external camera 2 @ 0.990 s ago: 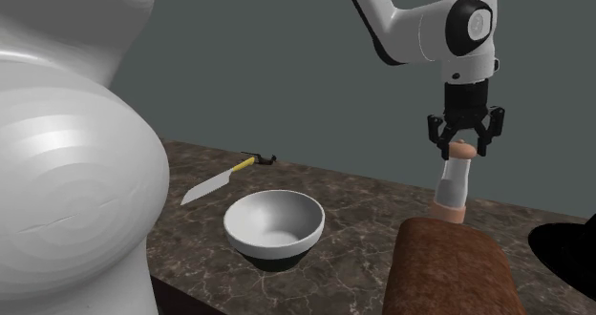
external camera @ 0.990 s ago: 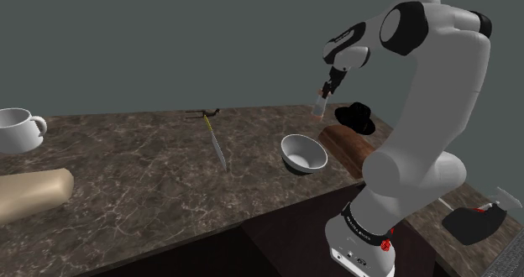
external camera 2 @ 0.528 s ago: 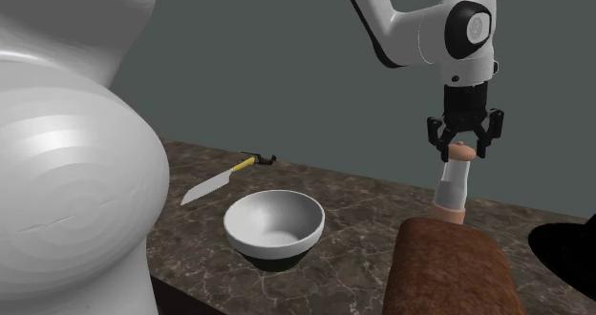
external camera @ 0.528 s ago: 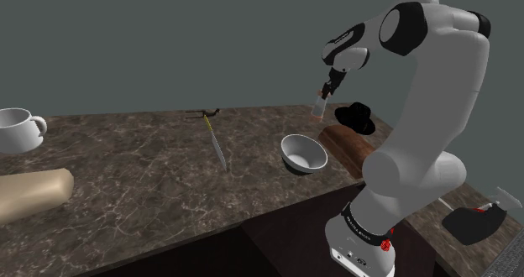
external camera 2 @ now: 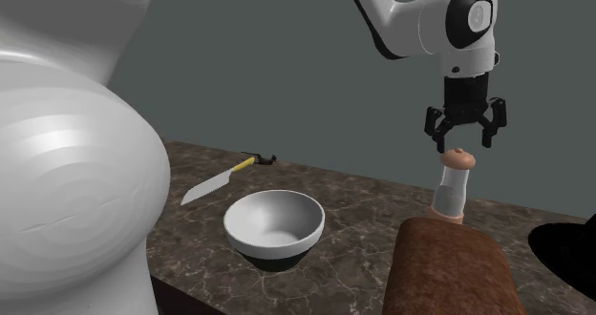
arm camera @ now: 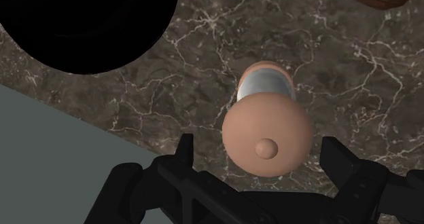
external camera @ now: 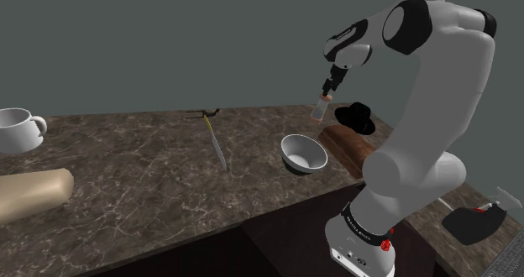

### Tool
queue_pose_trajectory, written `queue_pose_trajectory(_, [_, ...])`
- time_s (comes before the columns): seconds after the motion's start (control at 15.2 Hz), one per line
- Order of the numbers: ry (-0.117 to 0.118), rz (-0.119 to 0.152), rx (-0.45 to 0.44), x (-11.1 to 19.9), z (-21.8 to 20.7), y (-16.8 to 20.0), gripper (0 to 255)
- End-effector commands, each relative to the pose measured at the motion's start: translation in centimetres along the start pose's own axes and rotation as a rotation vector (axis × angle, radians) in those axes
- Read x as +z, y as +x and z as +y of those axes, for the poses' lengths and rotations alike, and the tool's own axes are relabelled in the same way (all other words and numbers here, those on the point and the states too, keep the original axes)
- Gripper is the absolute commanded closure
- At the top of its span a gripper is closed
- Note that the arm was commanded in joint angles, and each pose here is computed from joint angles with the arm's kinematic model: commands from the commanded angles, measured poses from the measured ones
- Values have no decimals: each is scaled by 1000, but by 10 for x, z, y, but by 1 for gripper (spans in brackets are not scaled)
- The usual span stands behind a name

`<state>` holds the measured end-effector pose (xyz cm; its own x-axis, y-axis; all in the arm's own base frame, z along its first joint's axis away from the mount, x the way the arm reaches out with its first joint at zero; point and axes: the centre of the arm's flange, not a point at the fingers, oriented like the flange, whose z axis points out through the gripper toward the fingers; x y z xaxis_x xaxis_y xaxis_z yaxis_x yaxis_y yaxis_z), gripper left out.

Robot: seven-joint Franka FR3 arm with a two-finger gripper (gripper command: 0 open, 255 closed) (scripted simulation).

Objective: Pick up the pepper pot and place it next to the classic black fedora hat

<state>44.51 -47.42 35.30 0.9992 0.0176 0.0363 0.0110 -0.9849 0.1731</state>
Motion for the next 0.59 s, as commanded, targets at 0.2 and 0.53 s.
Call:
queue_pose_trajectory(0.2, [0,0,0,-33,0,1,0])
queue_pose_trajectory(0.53, [0,0,0,-33,0,1,0])
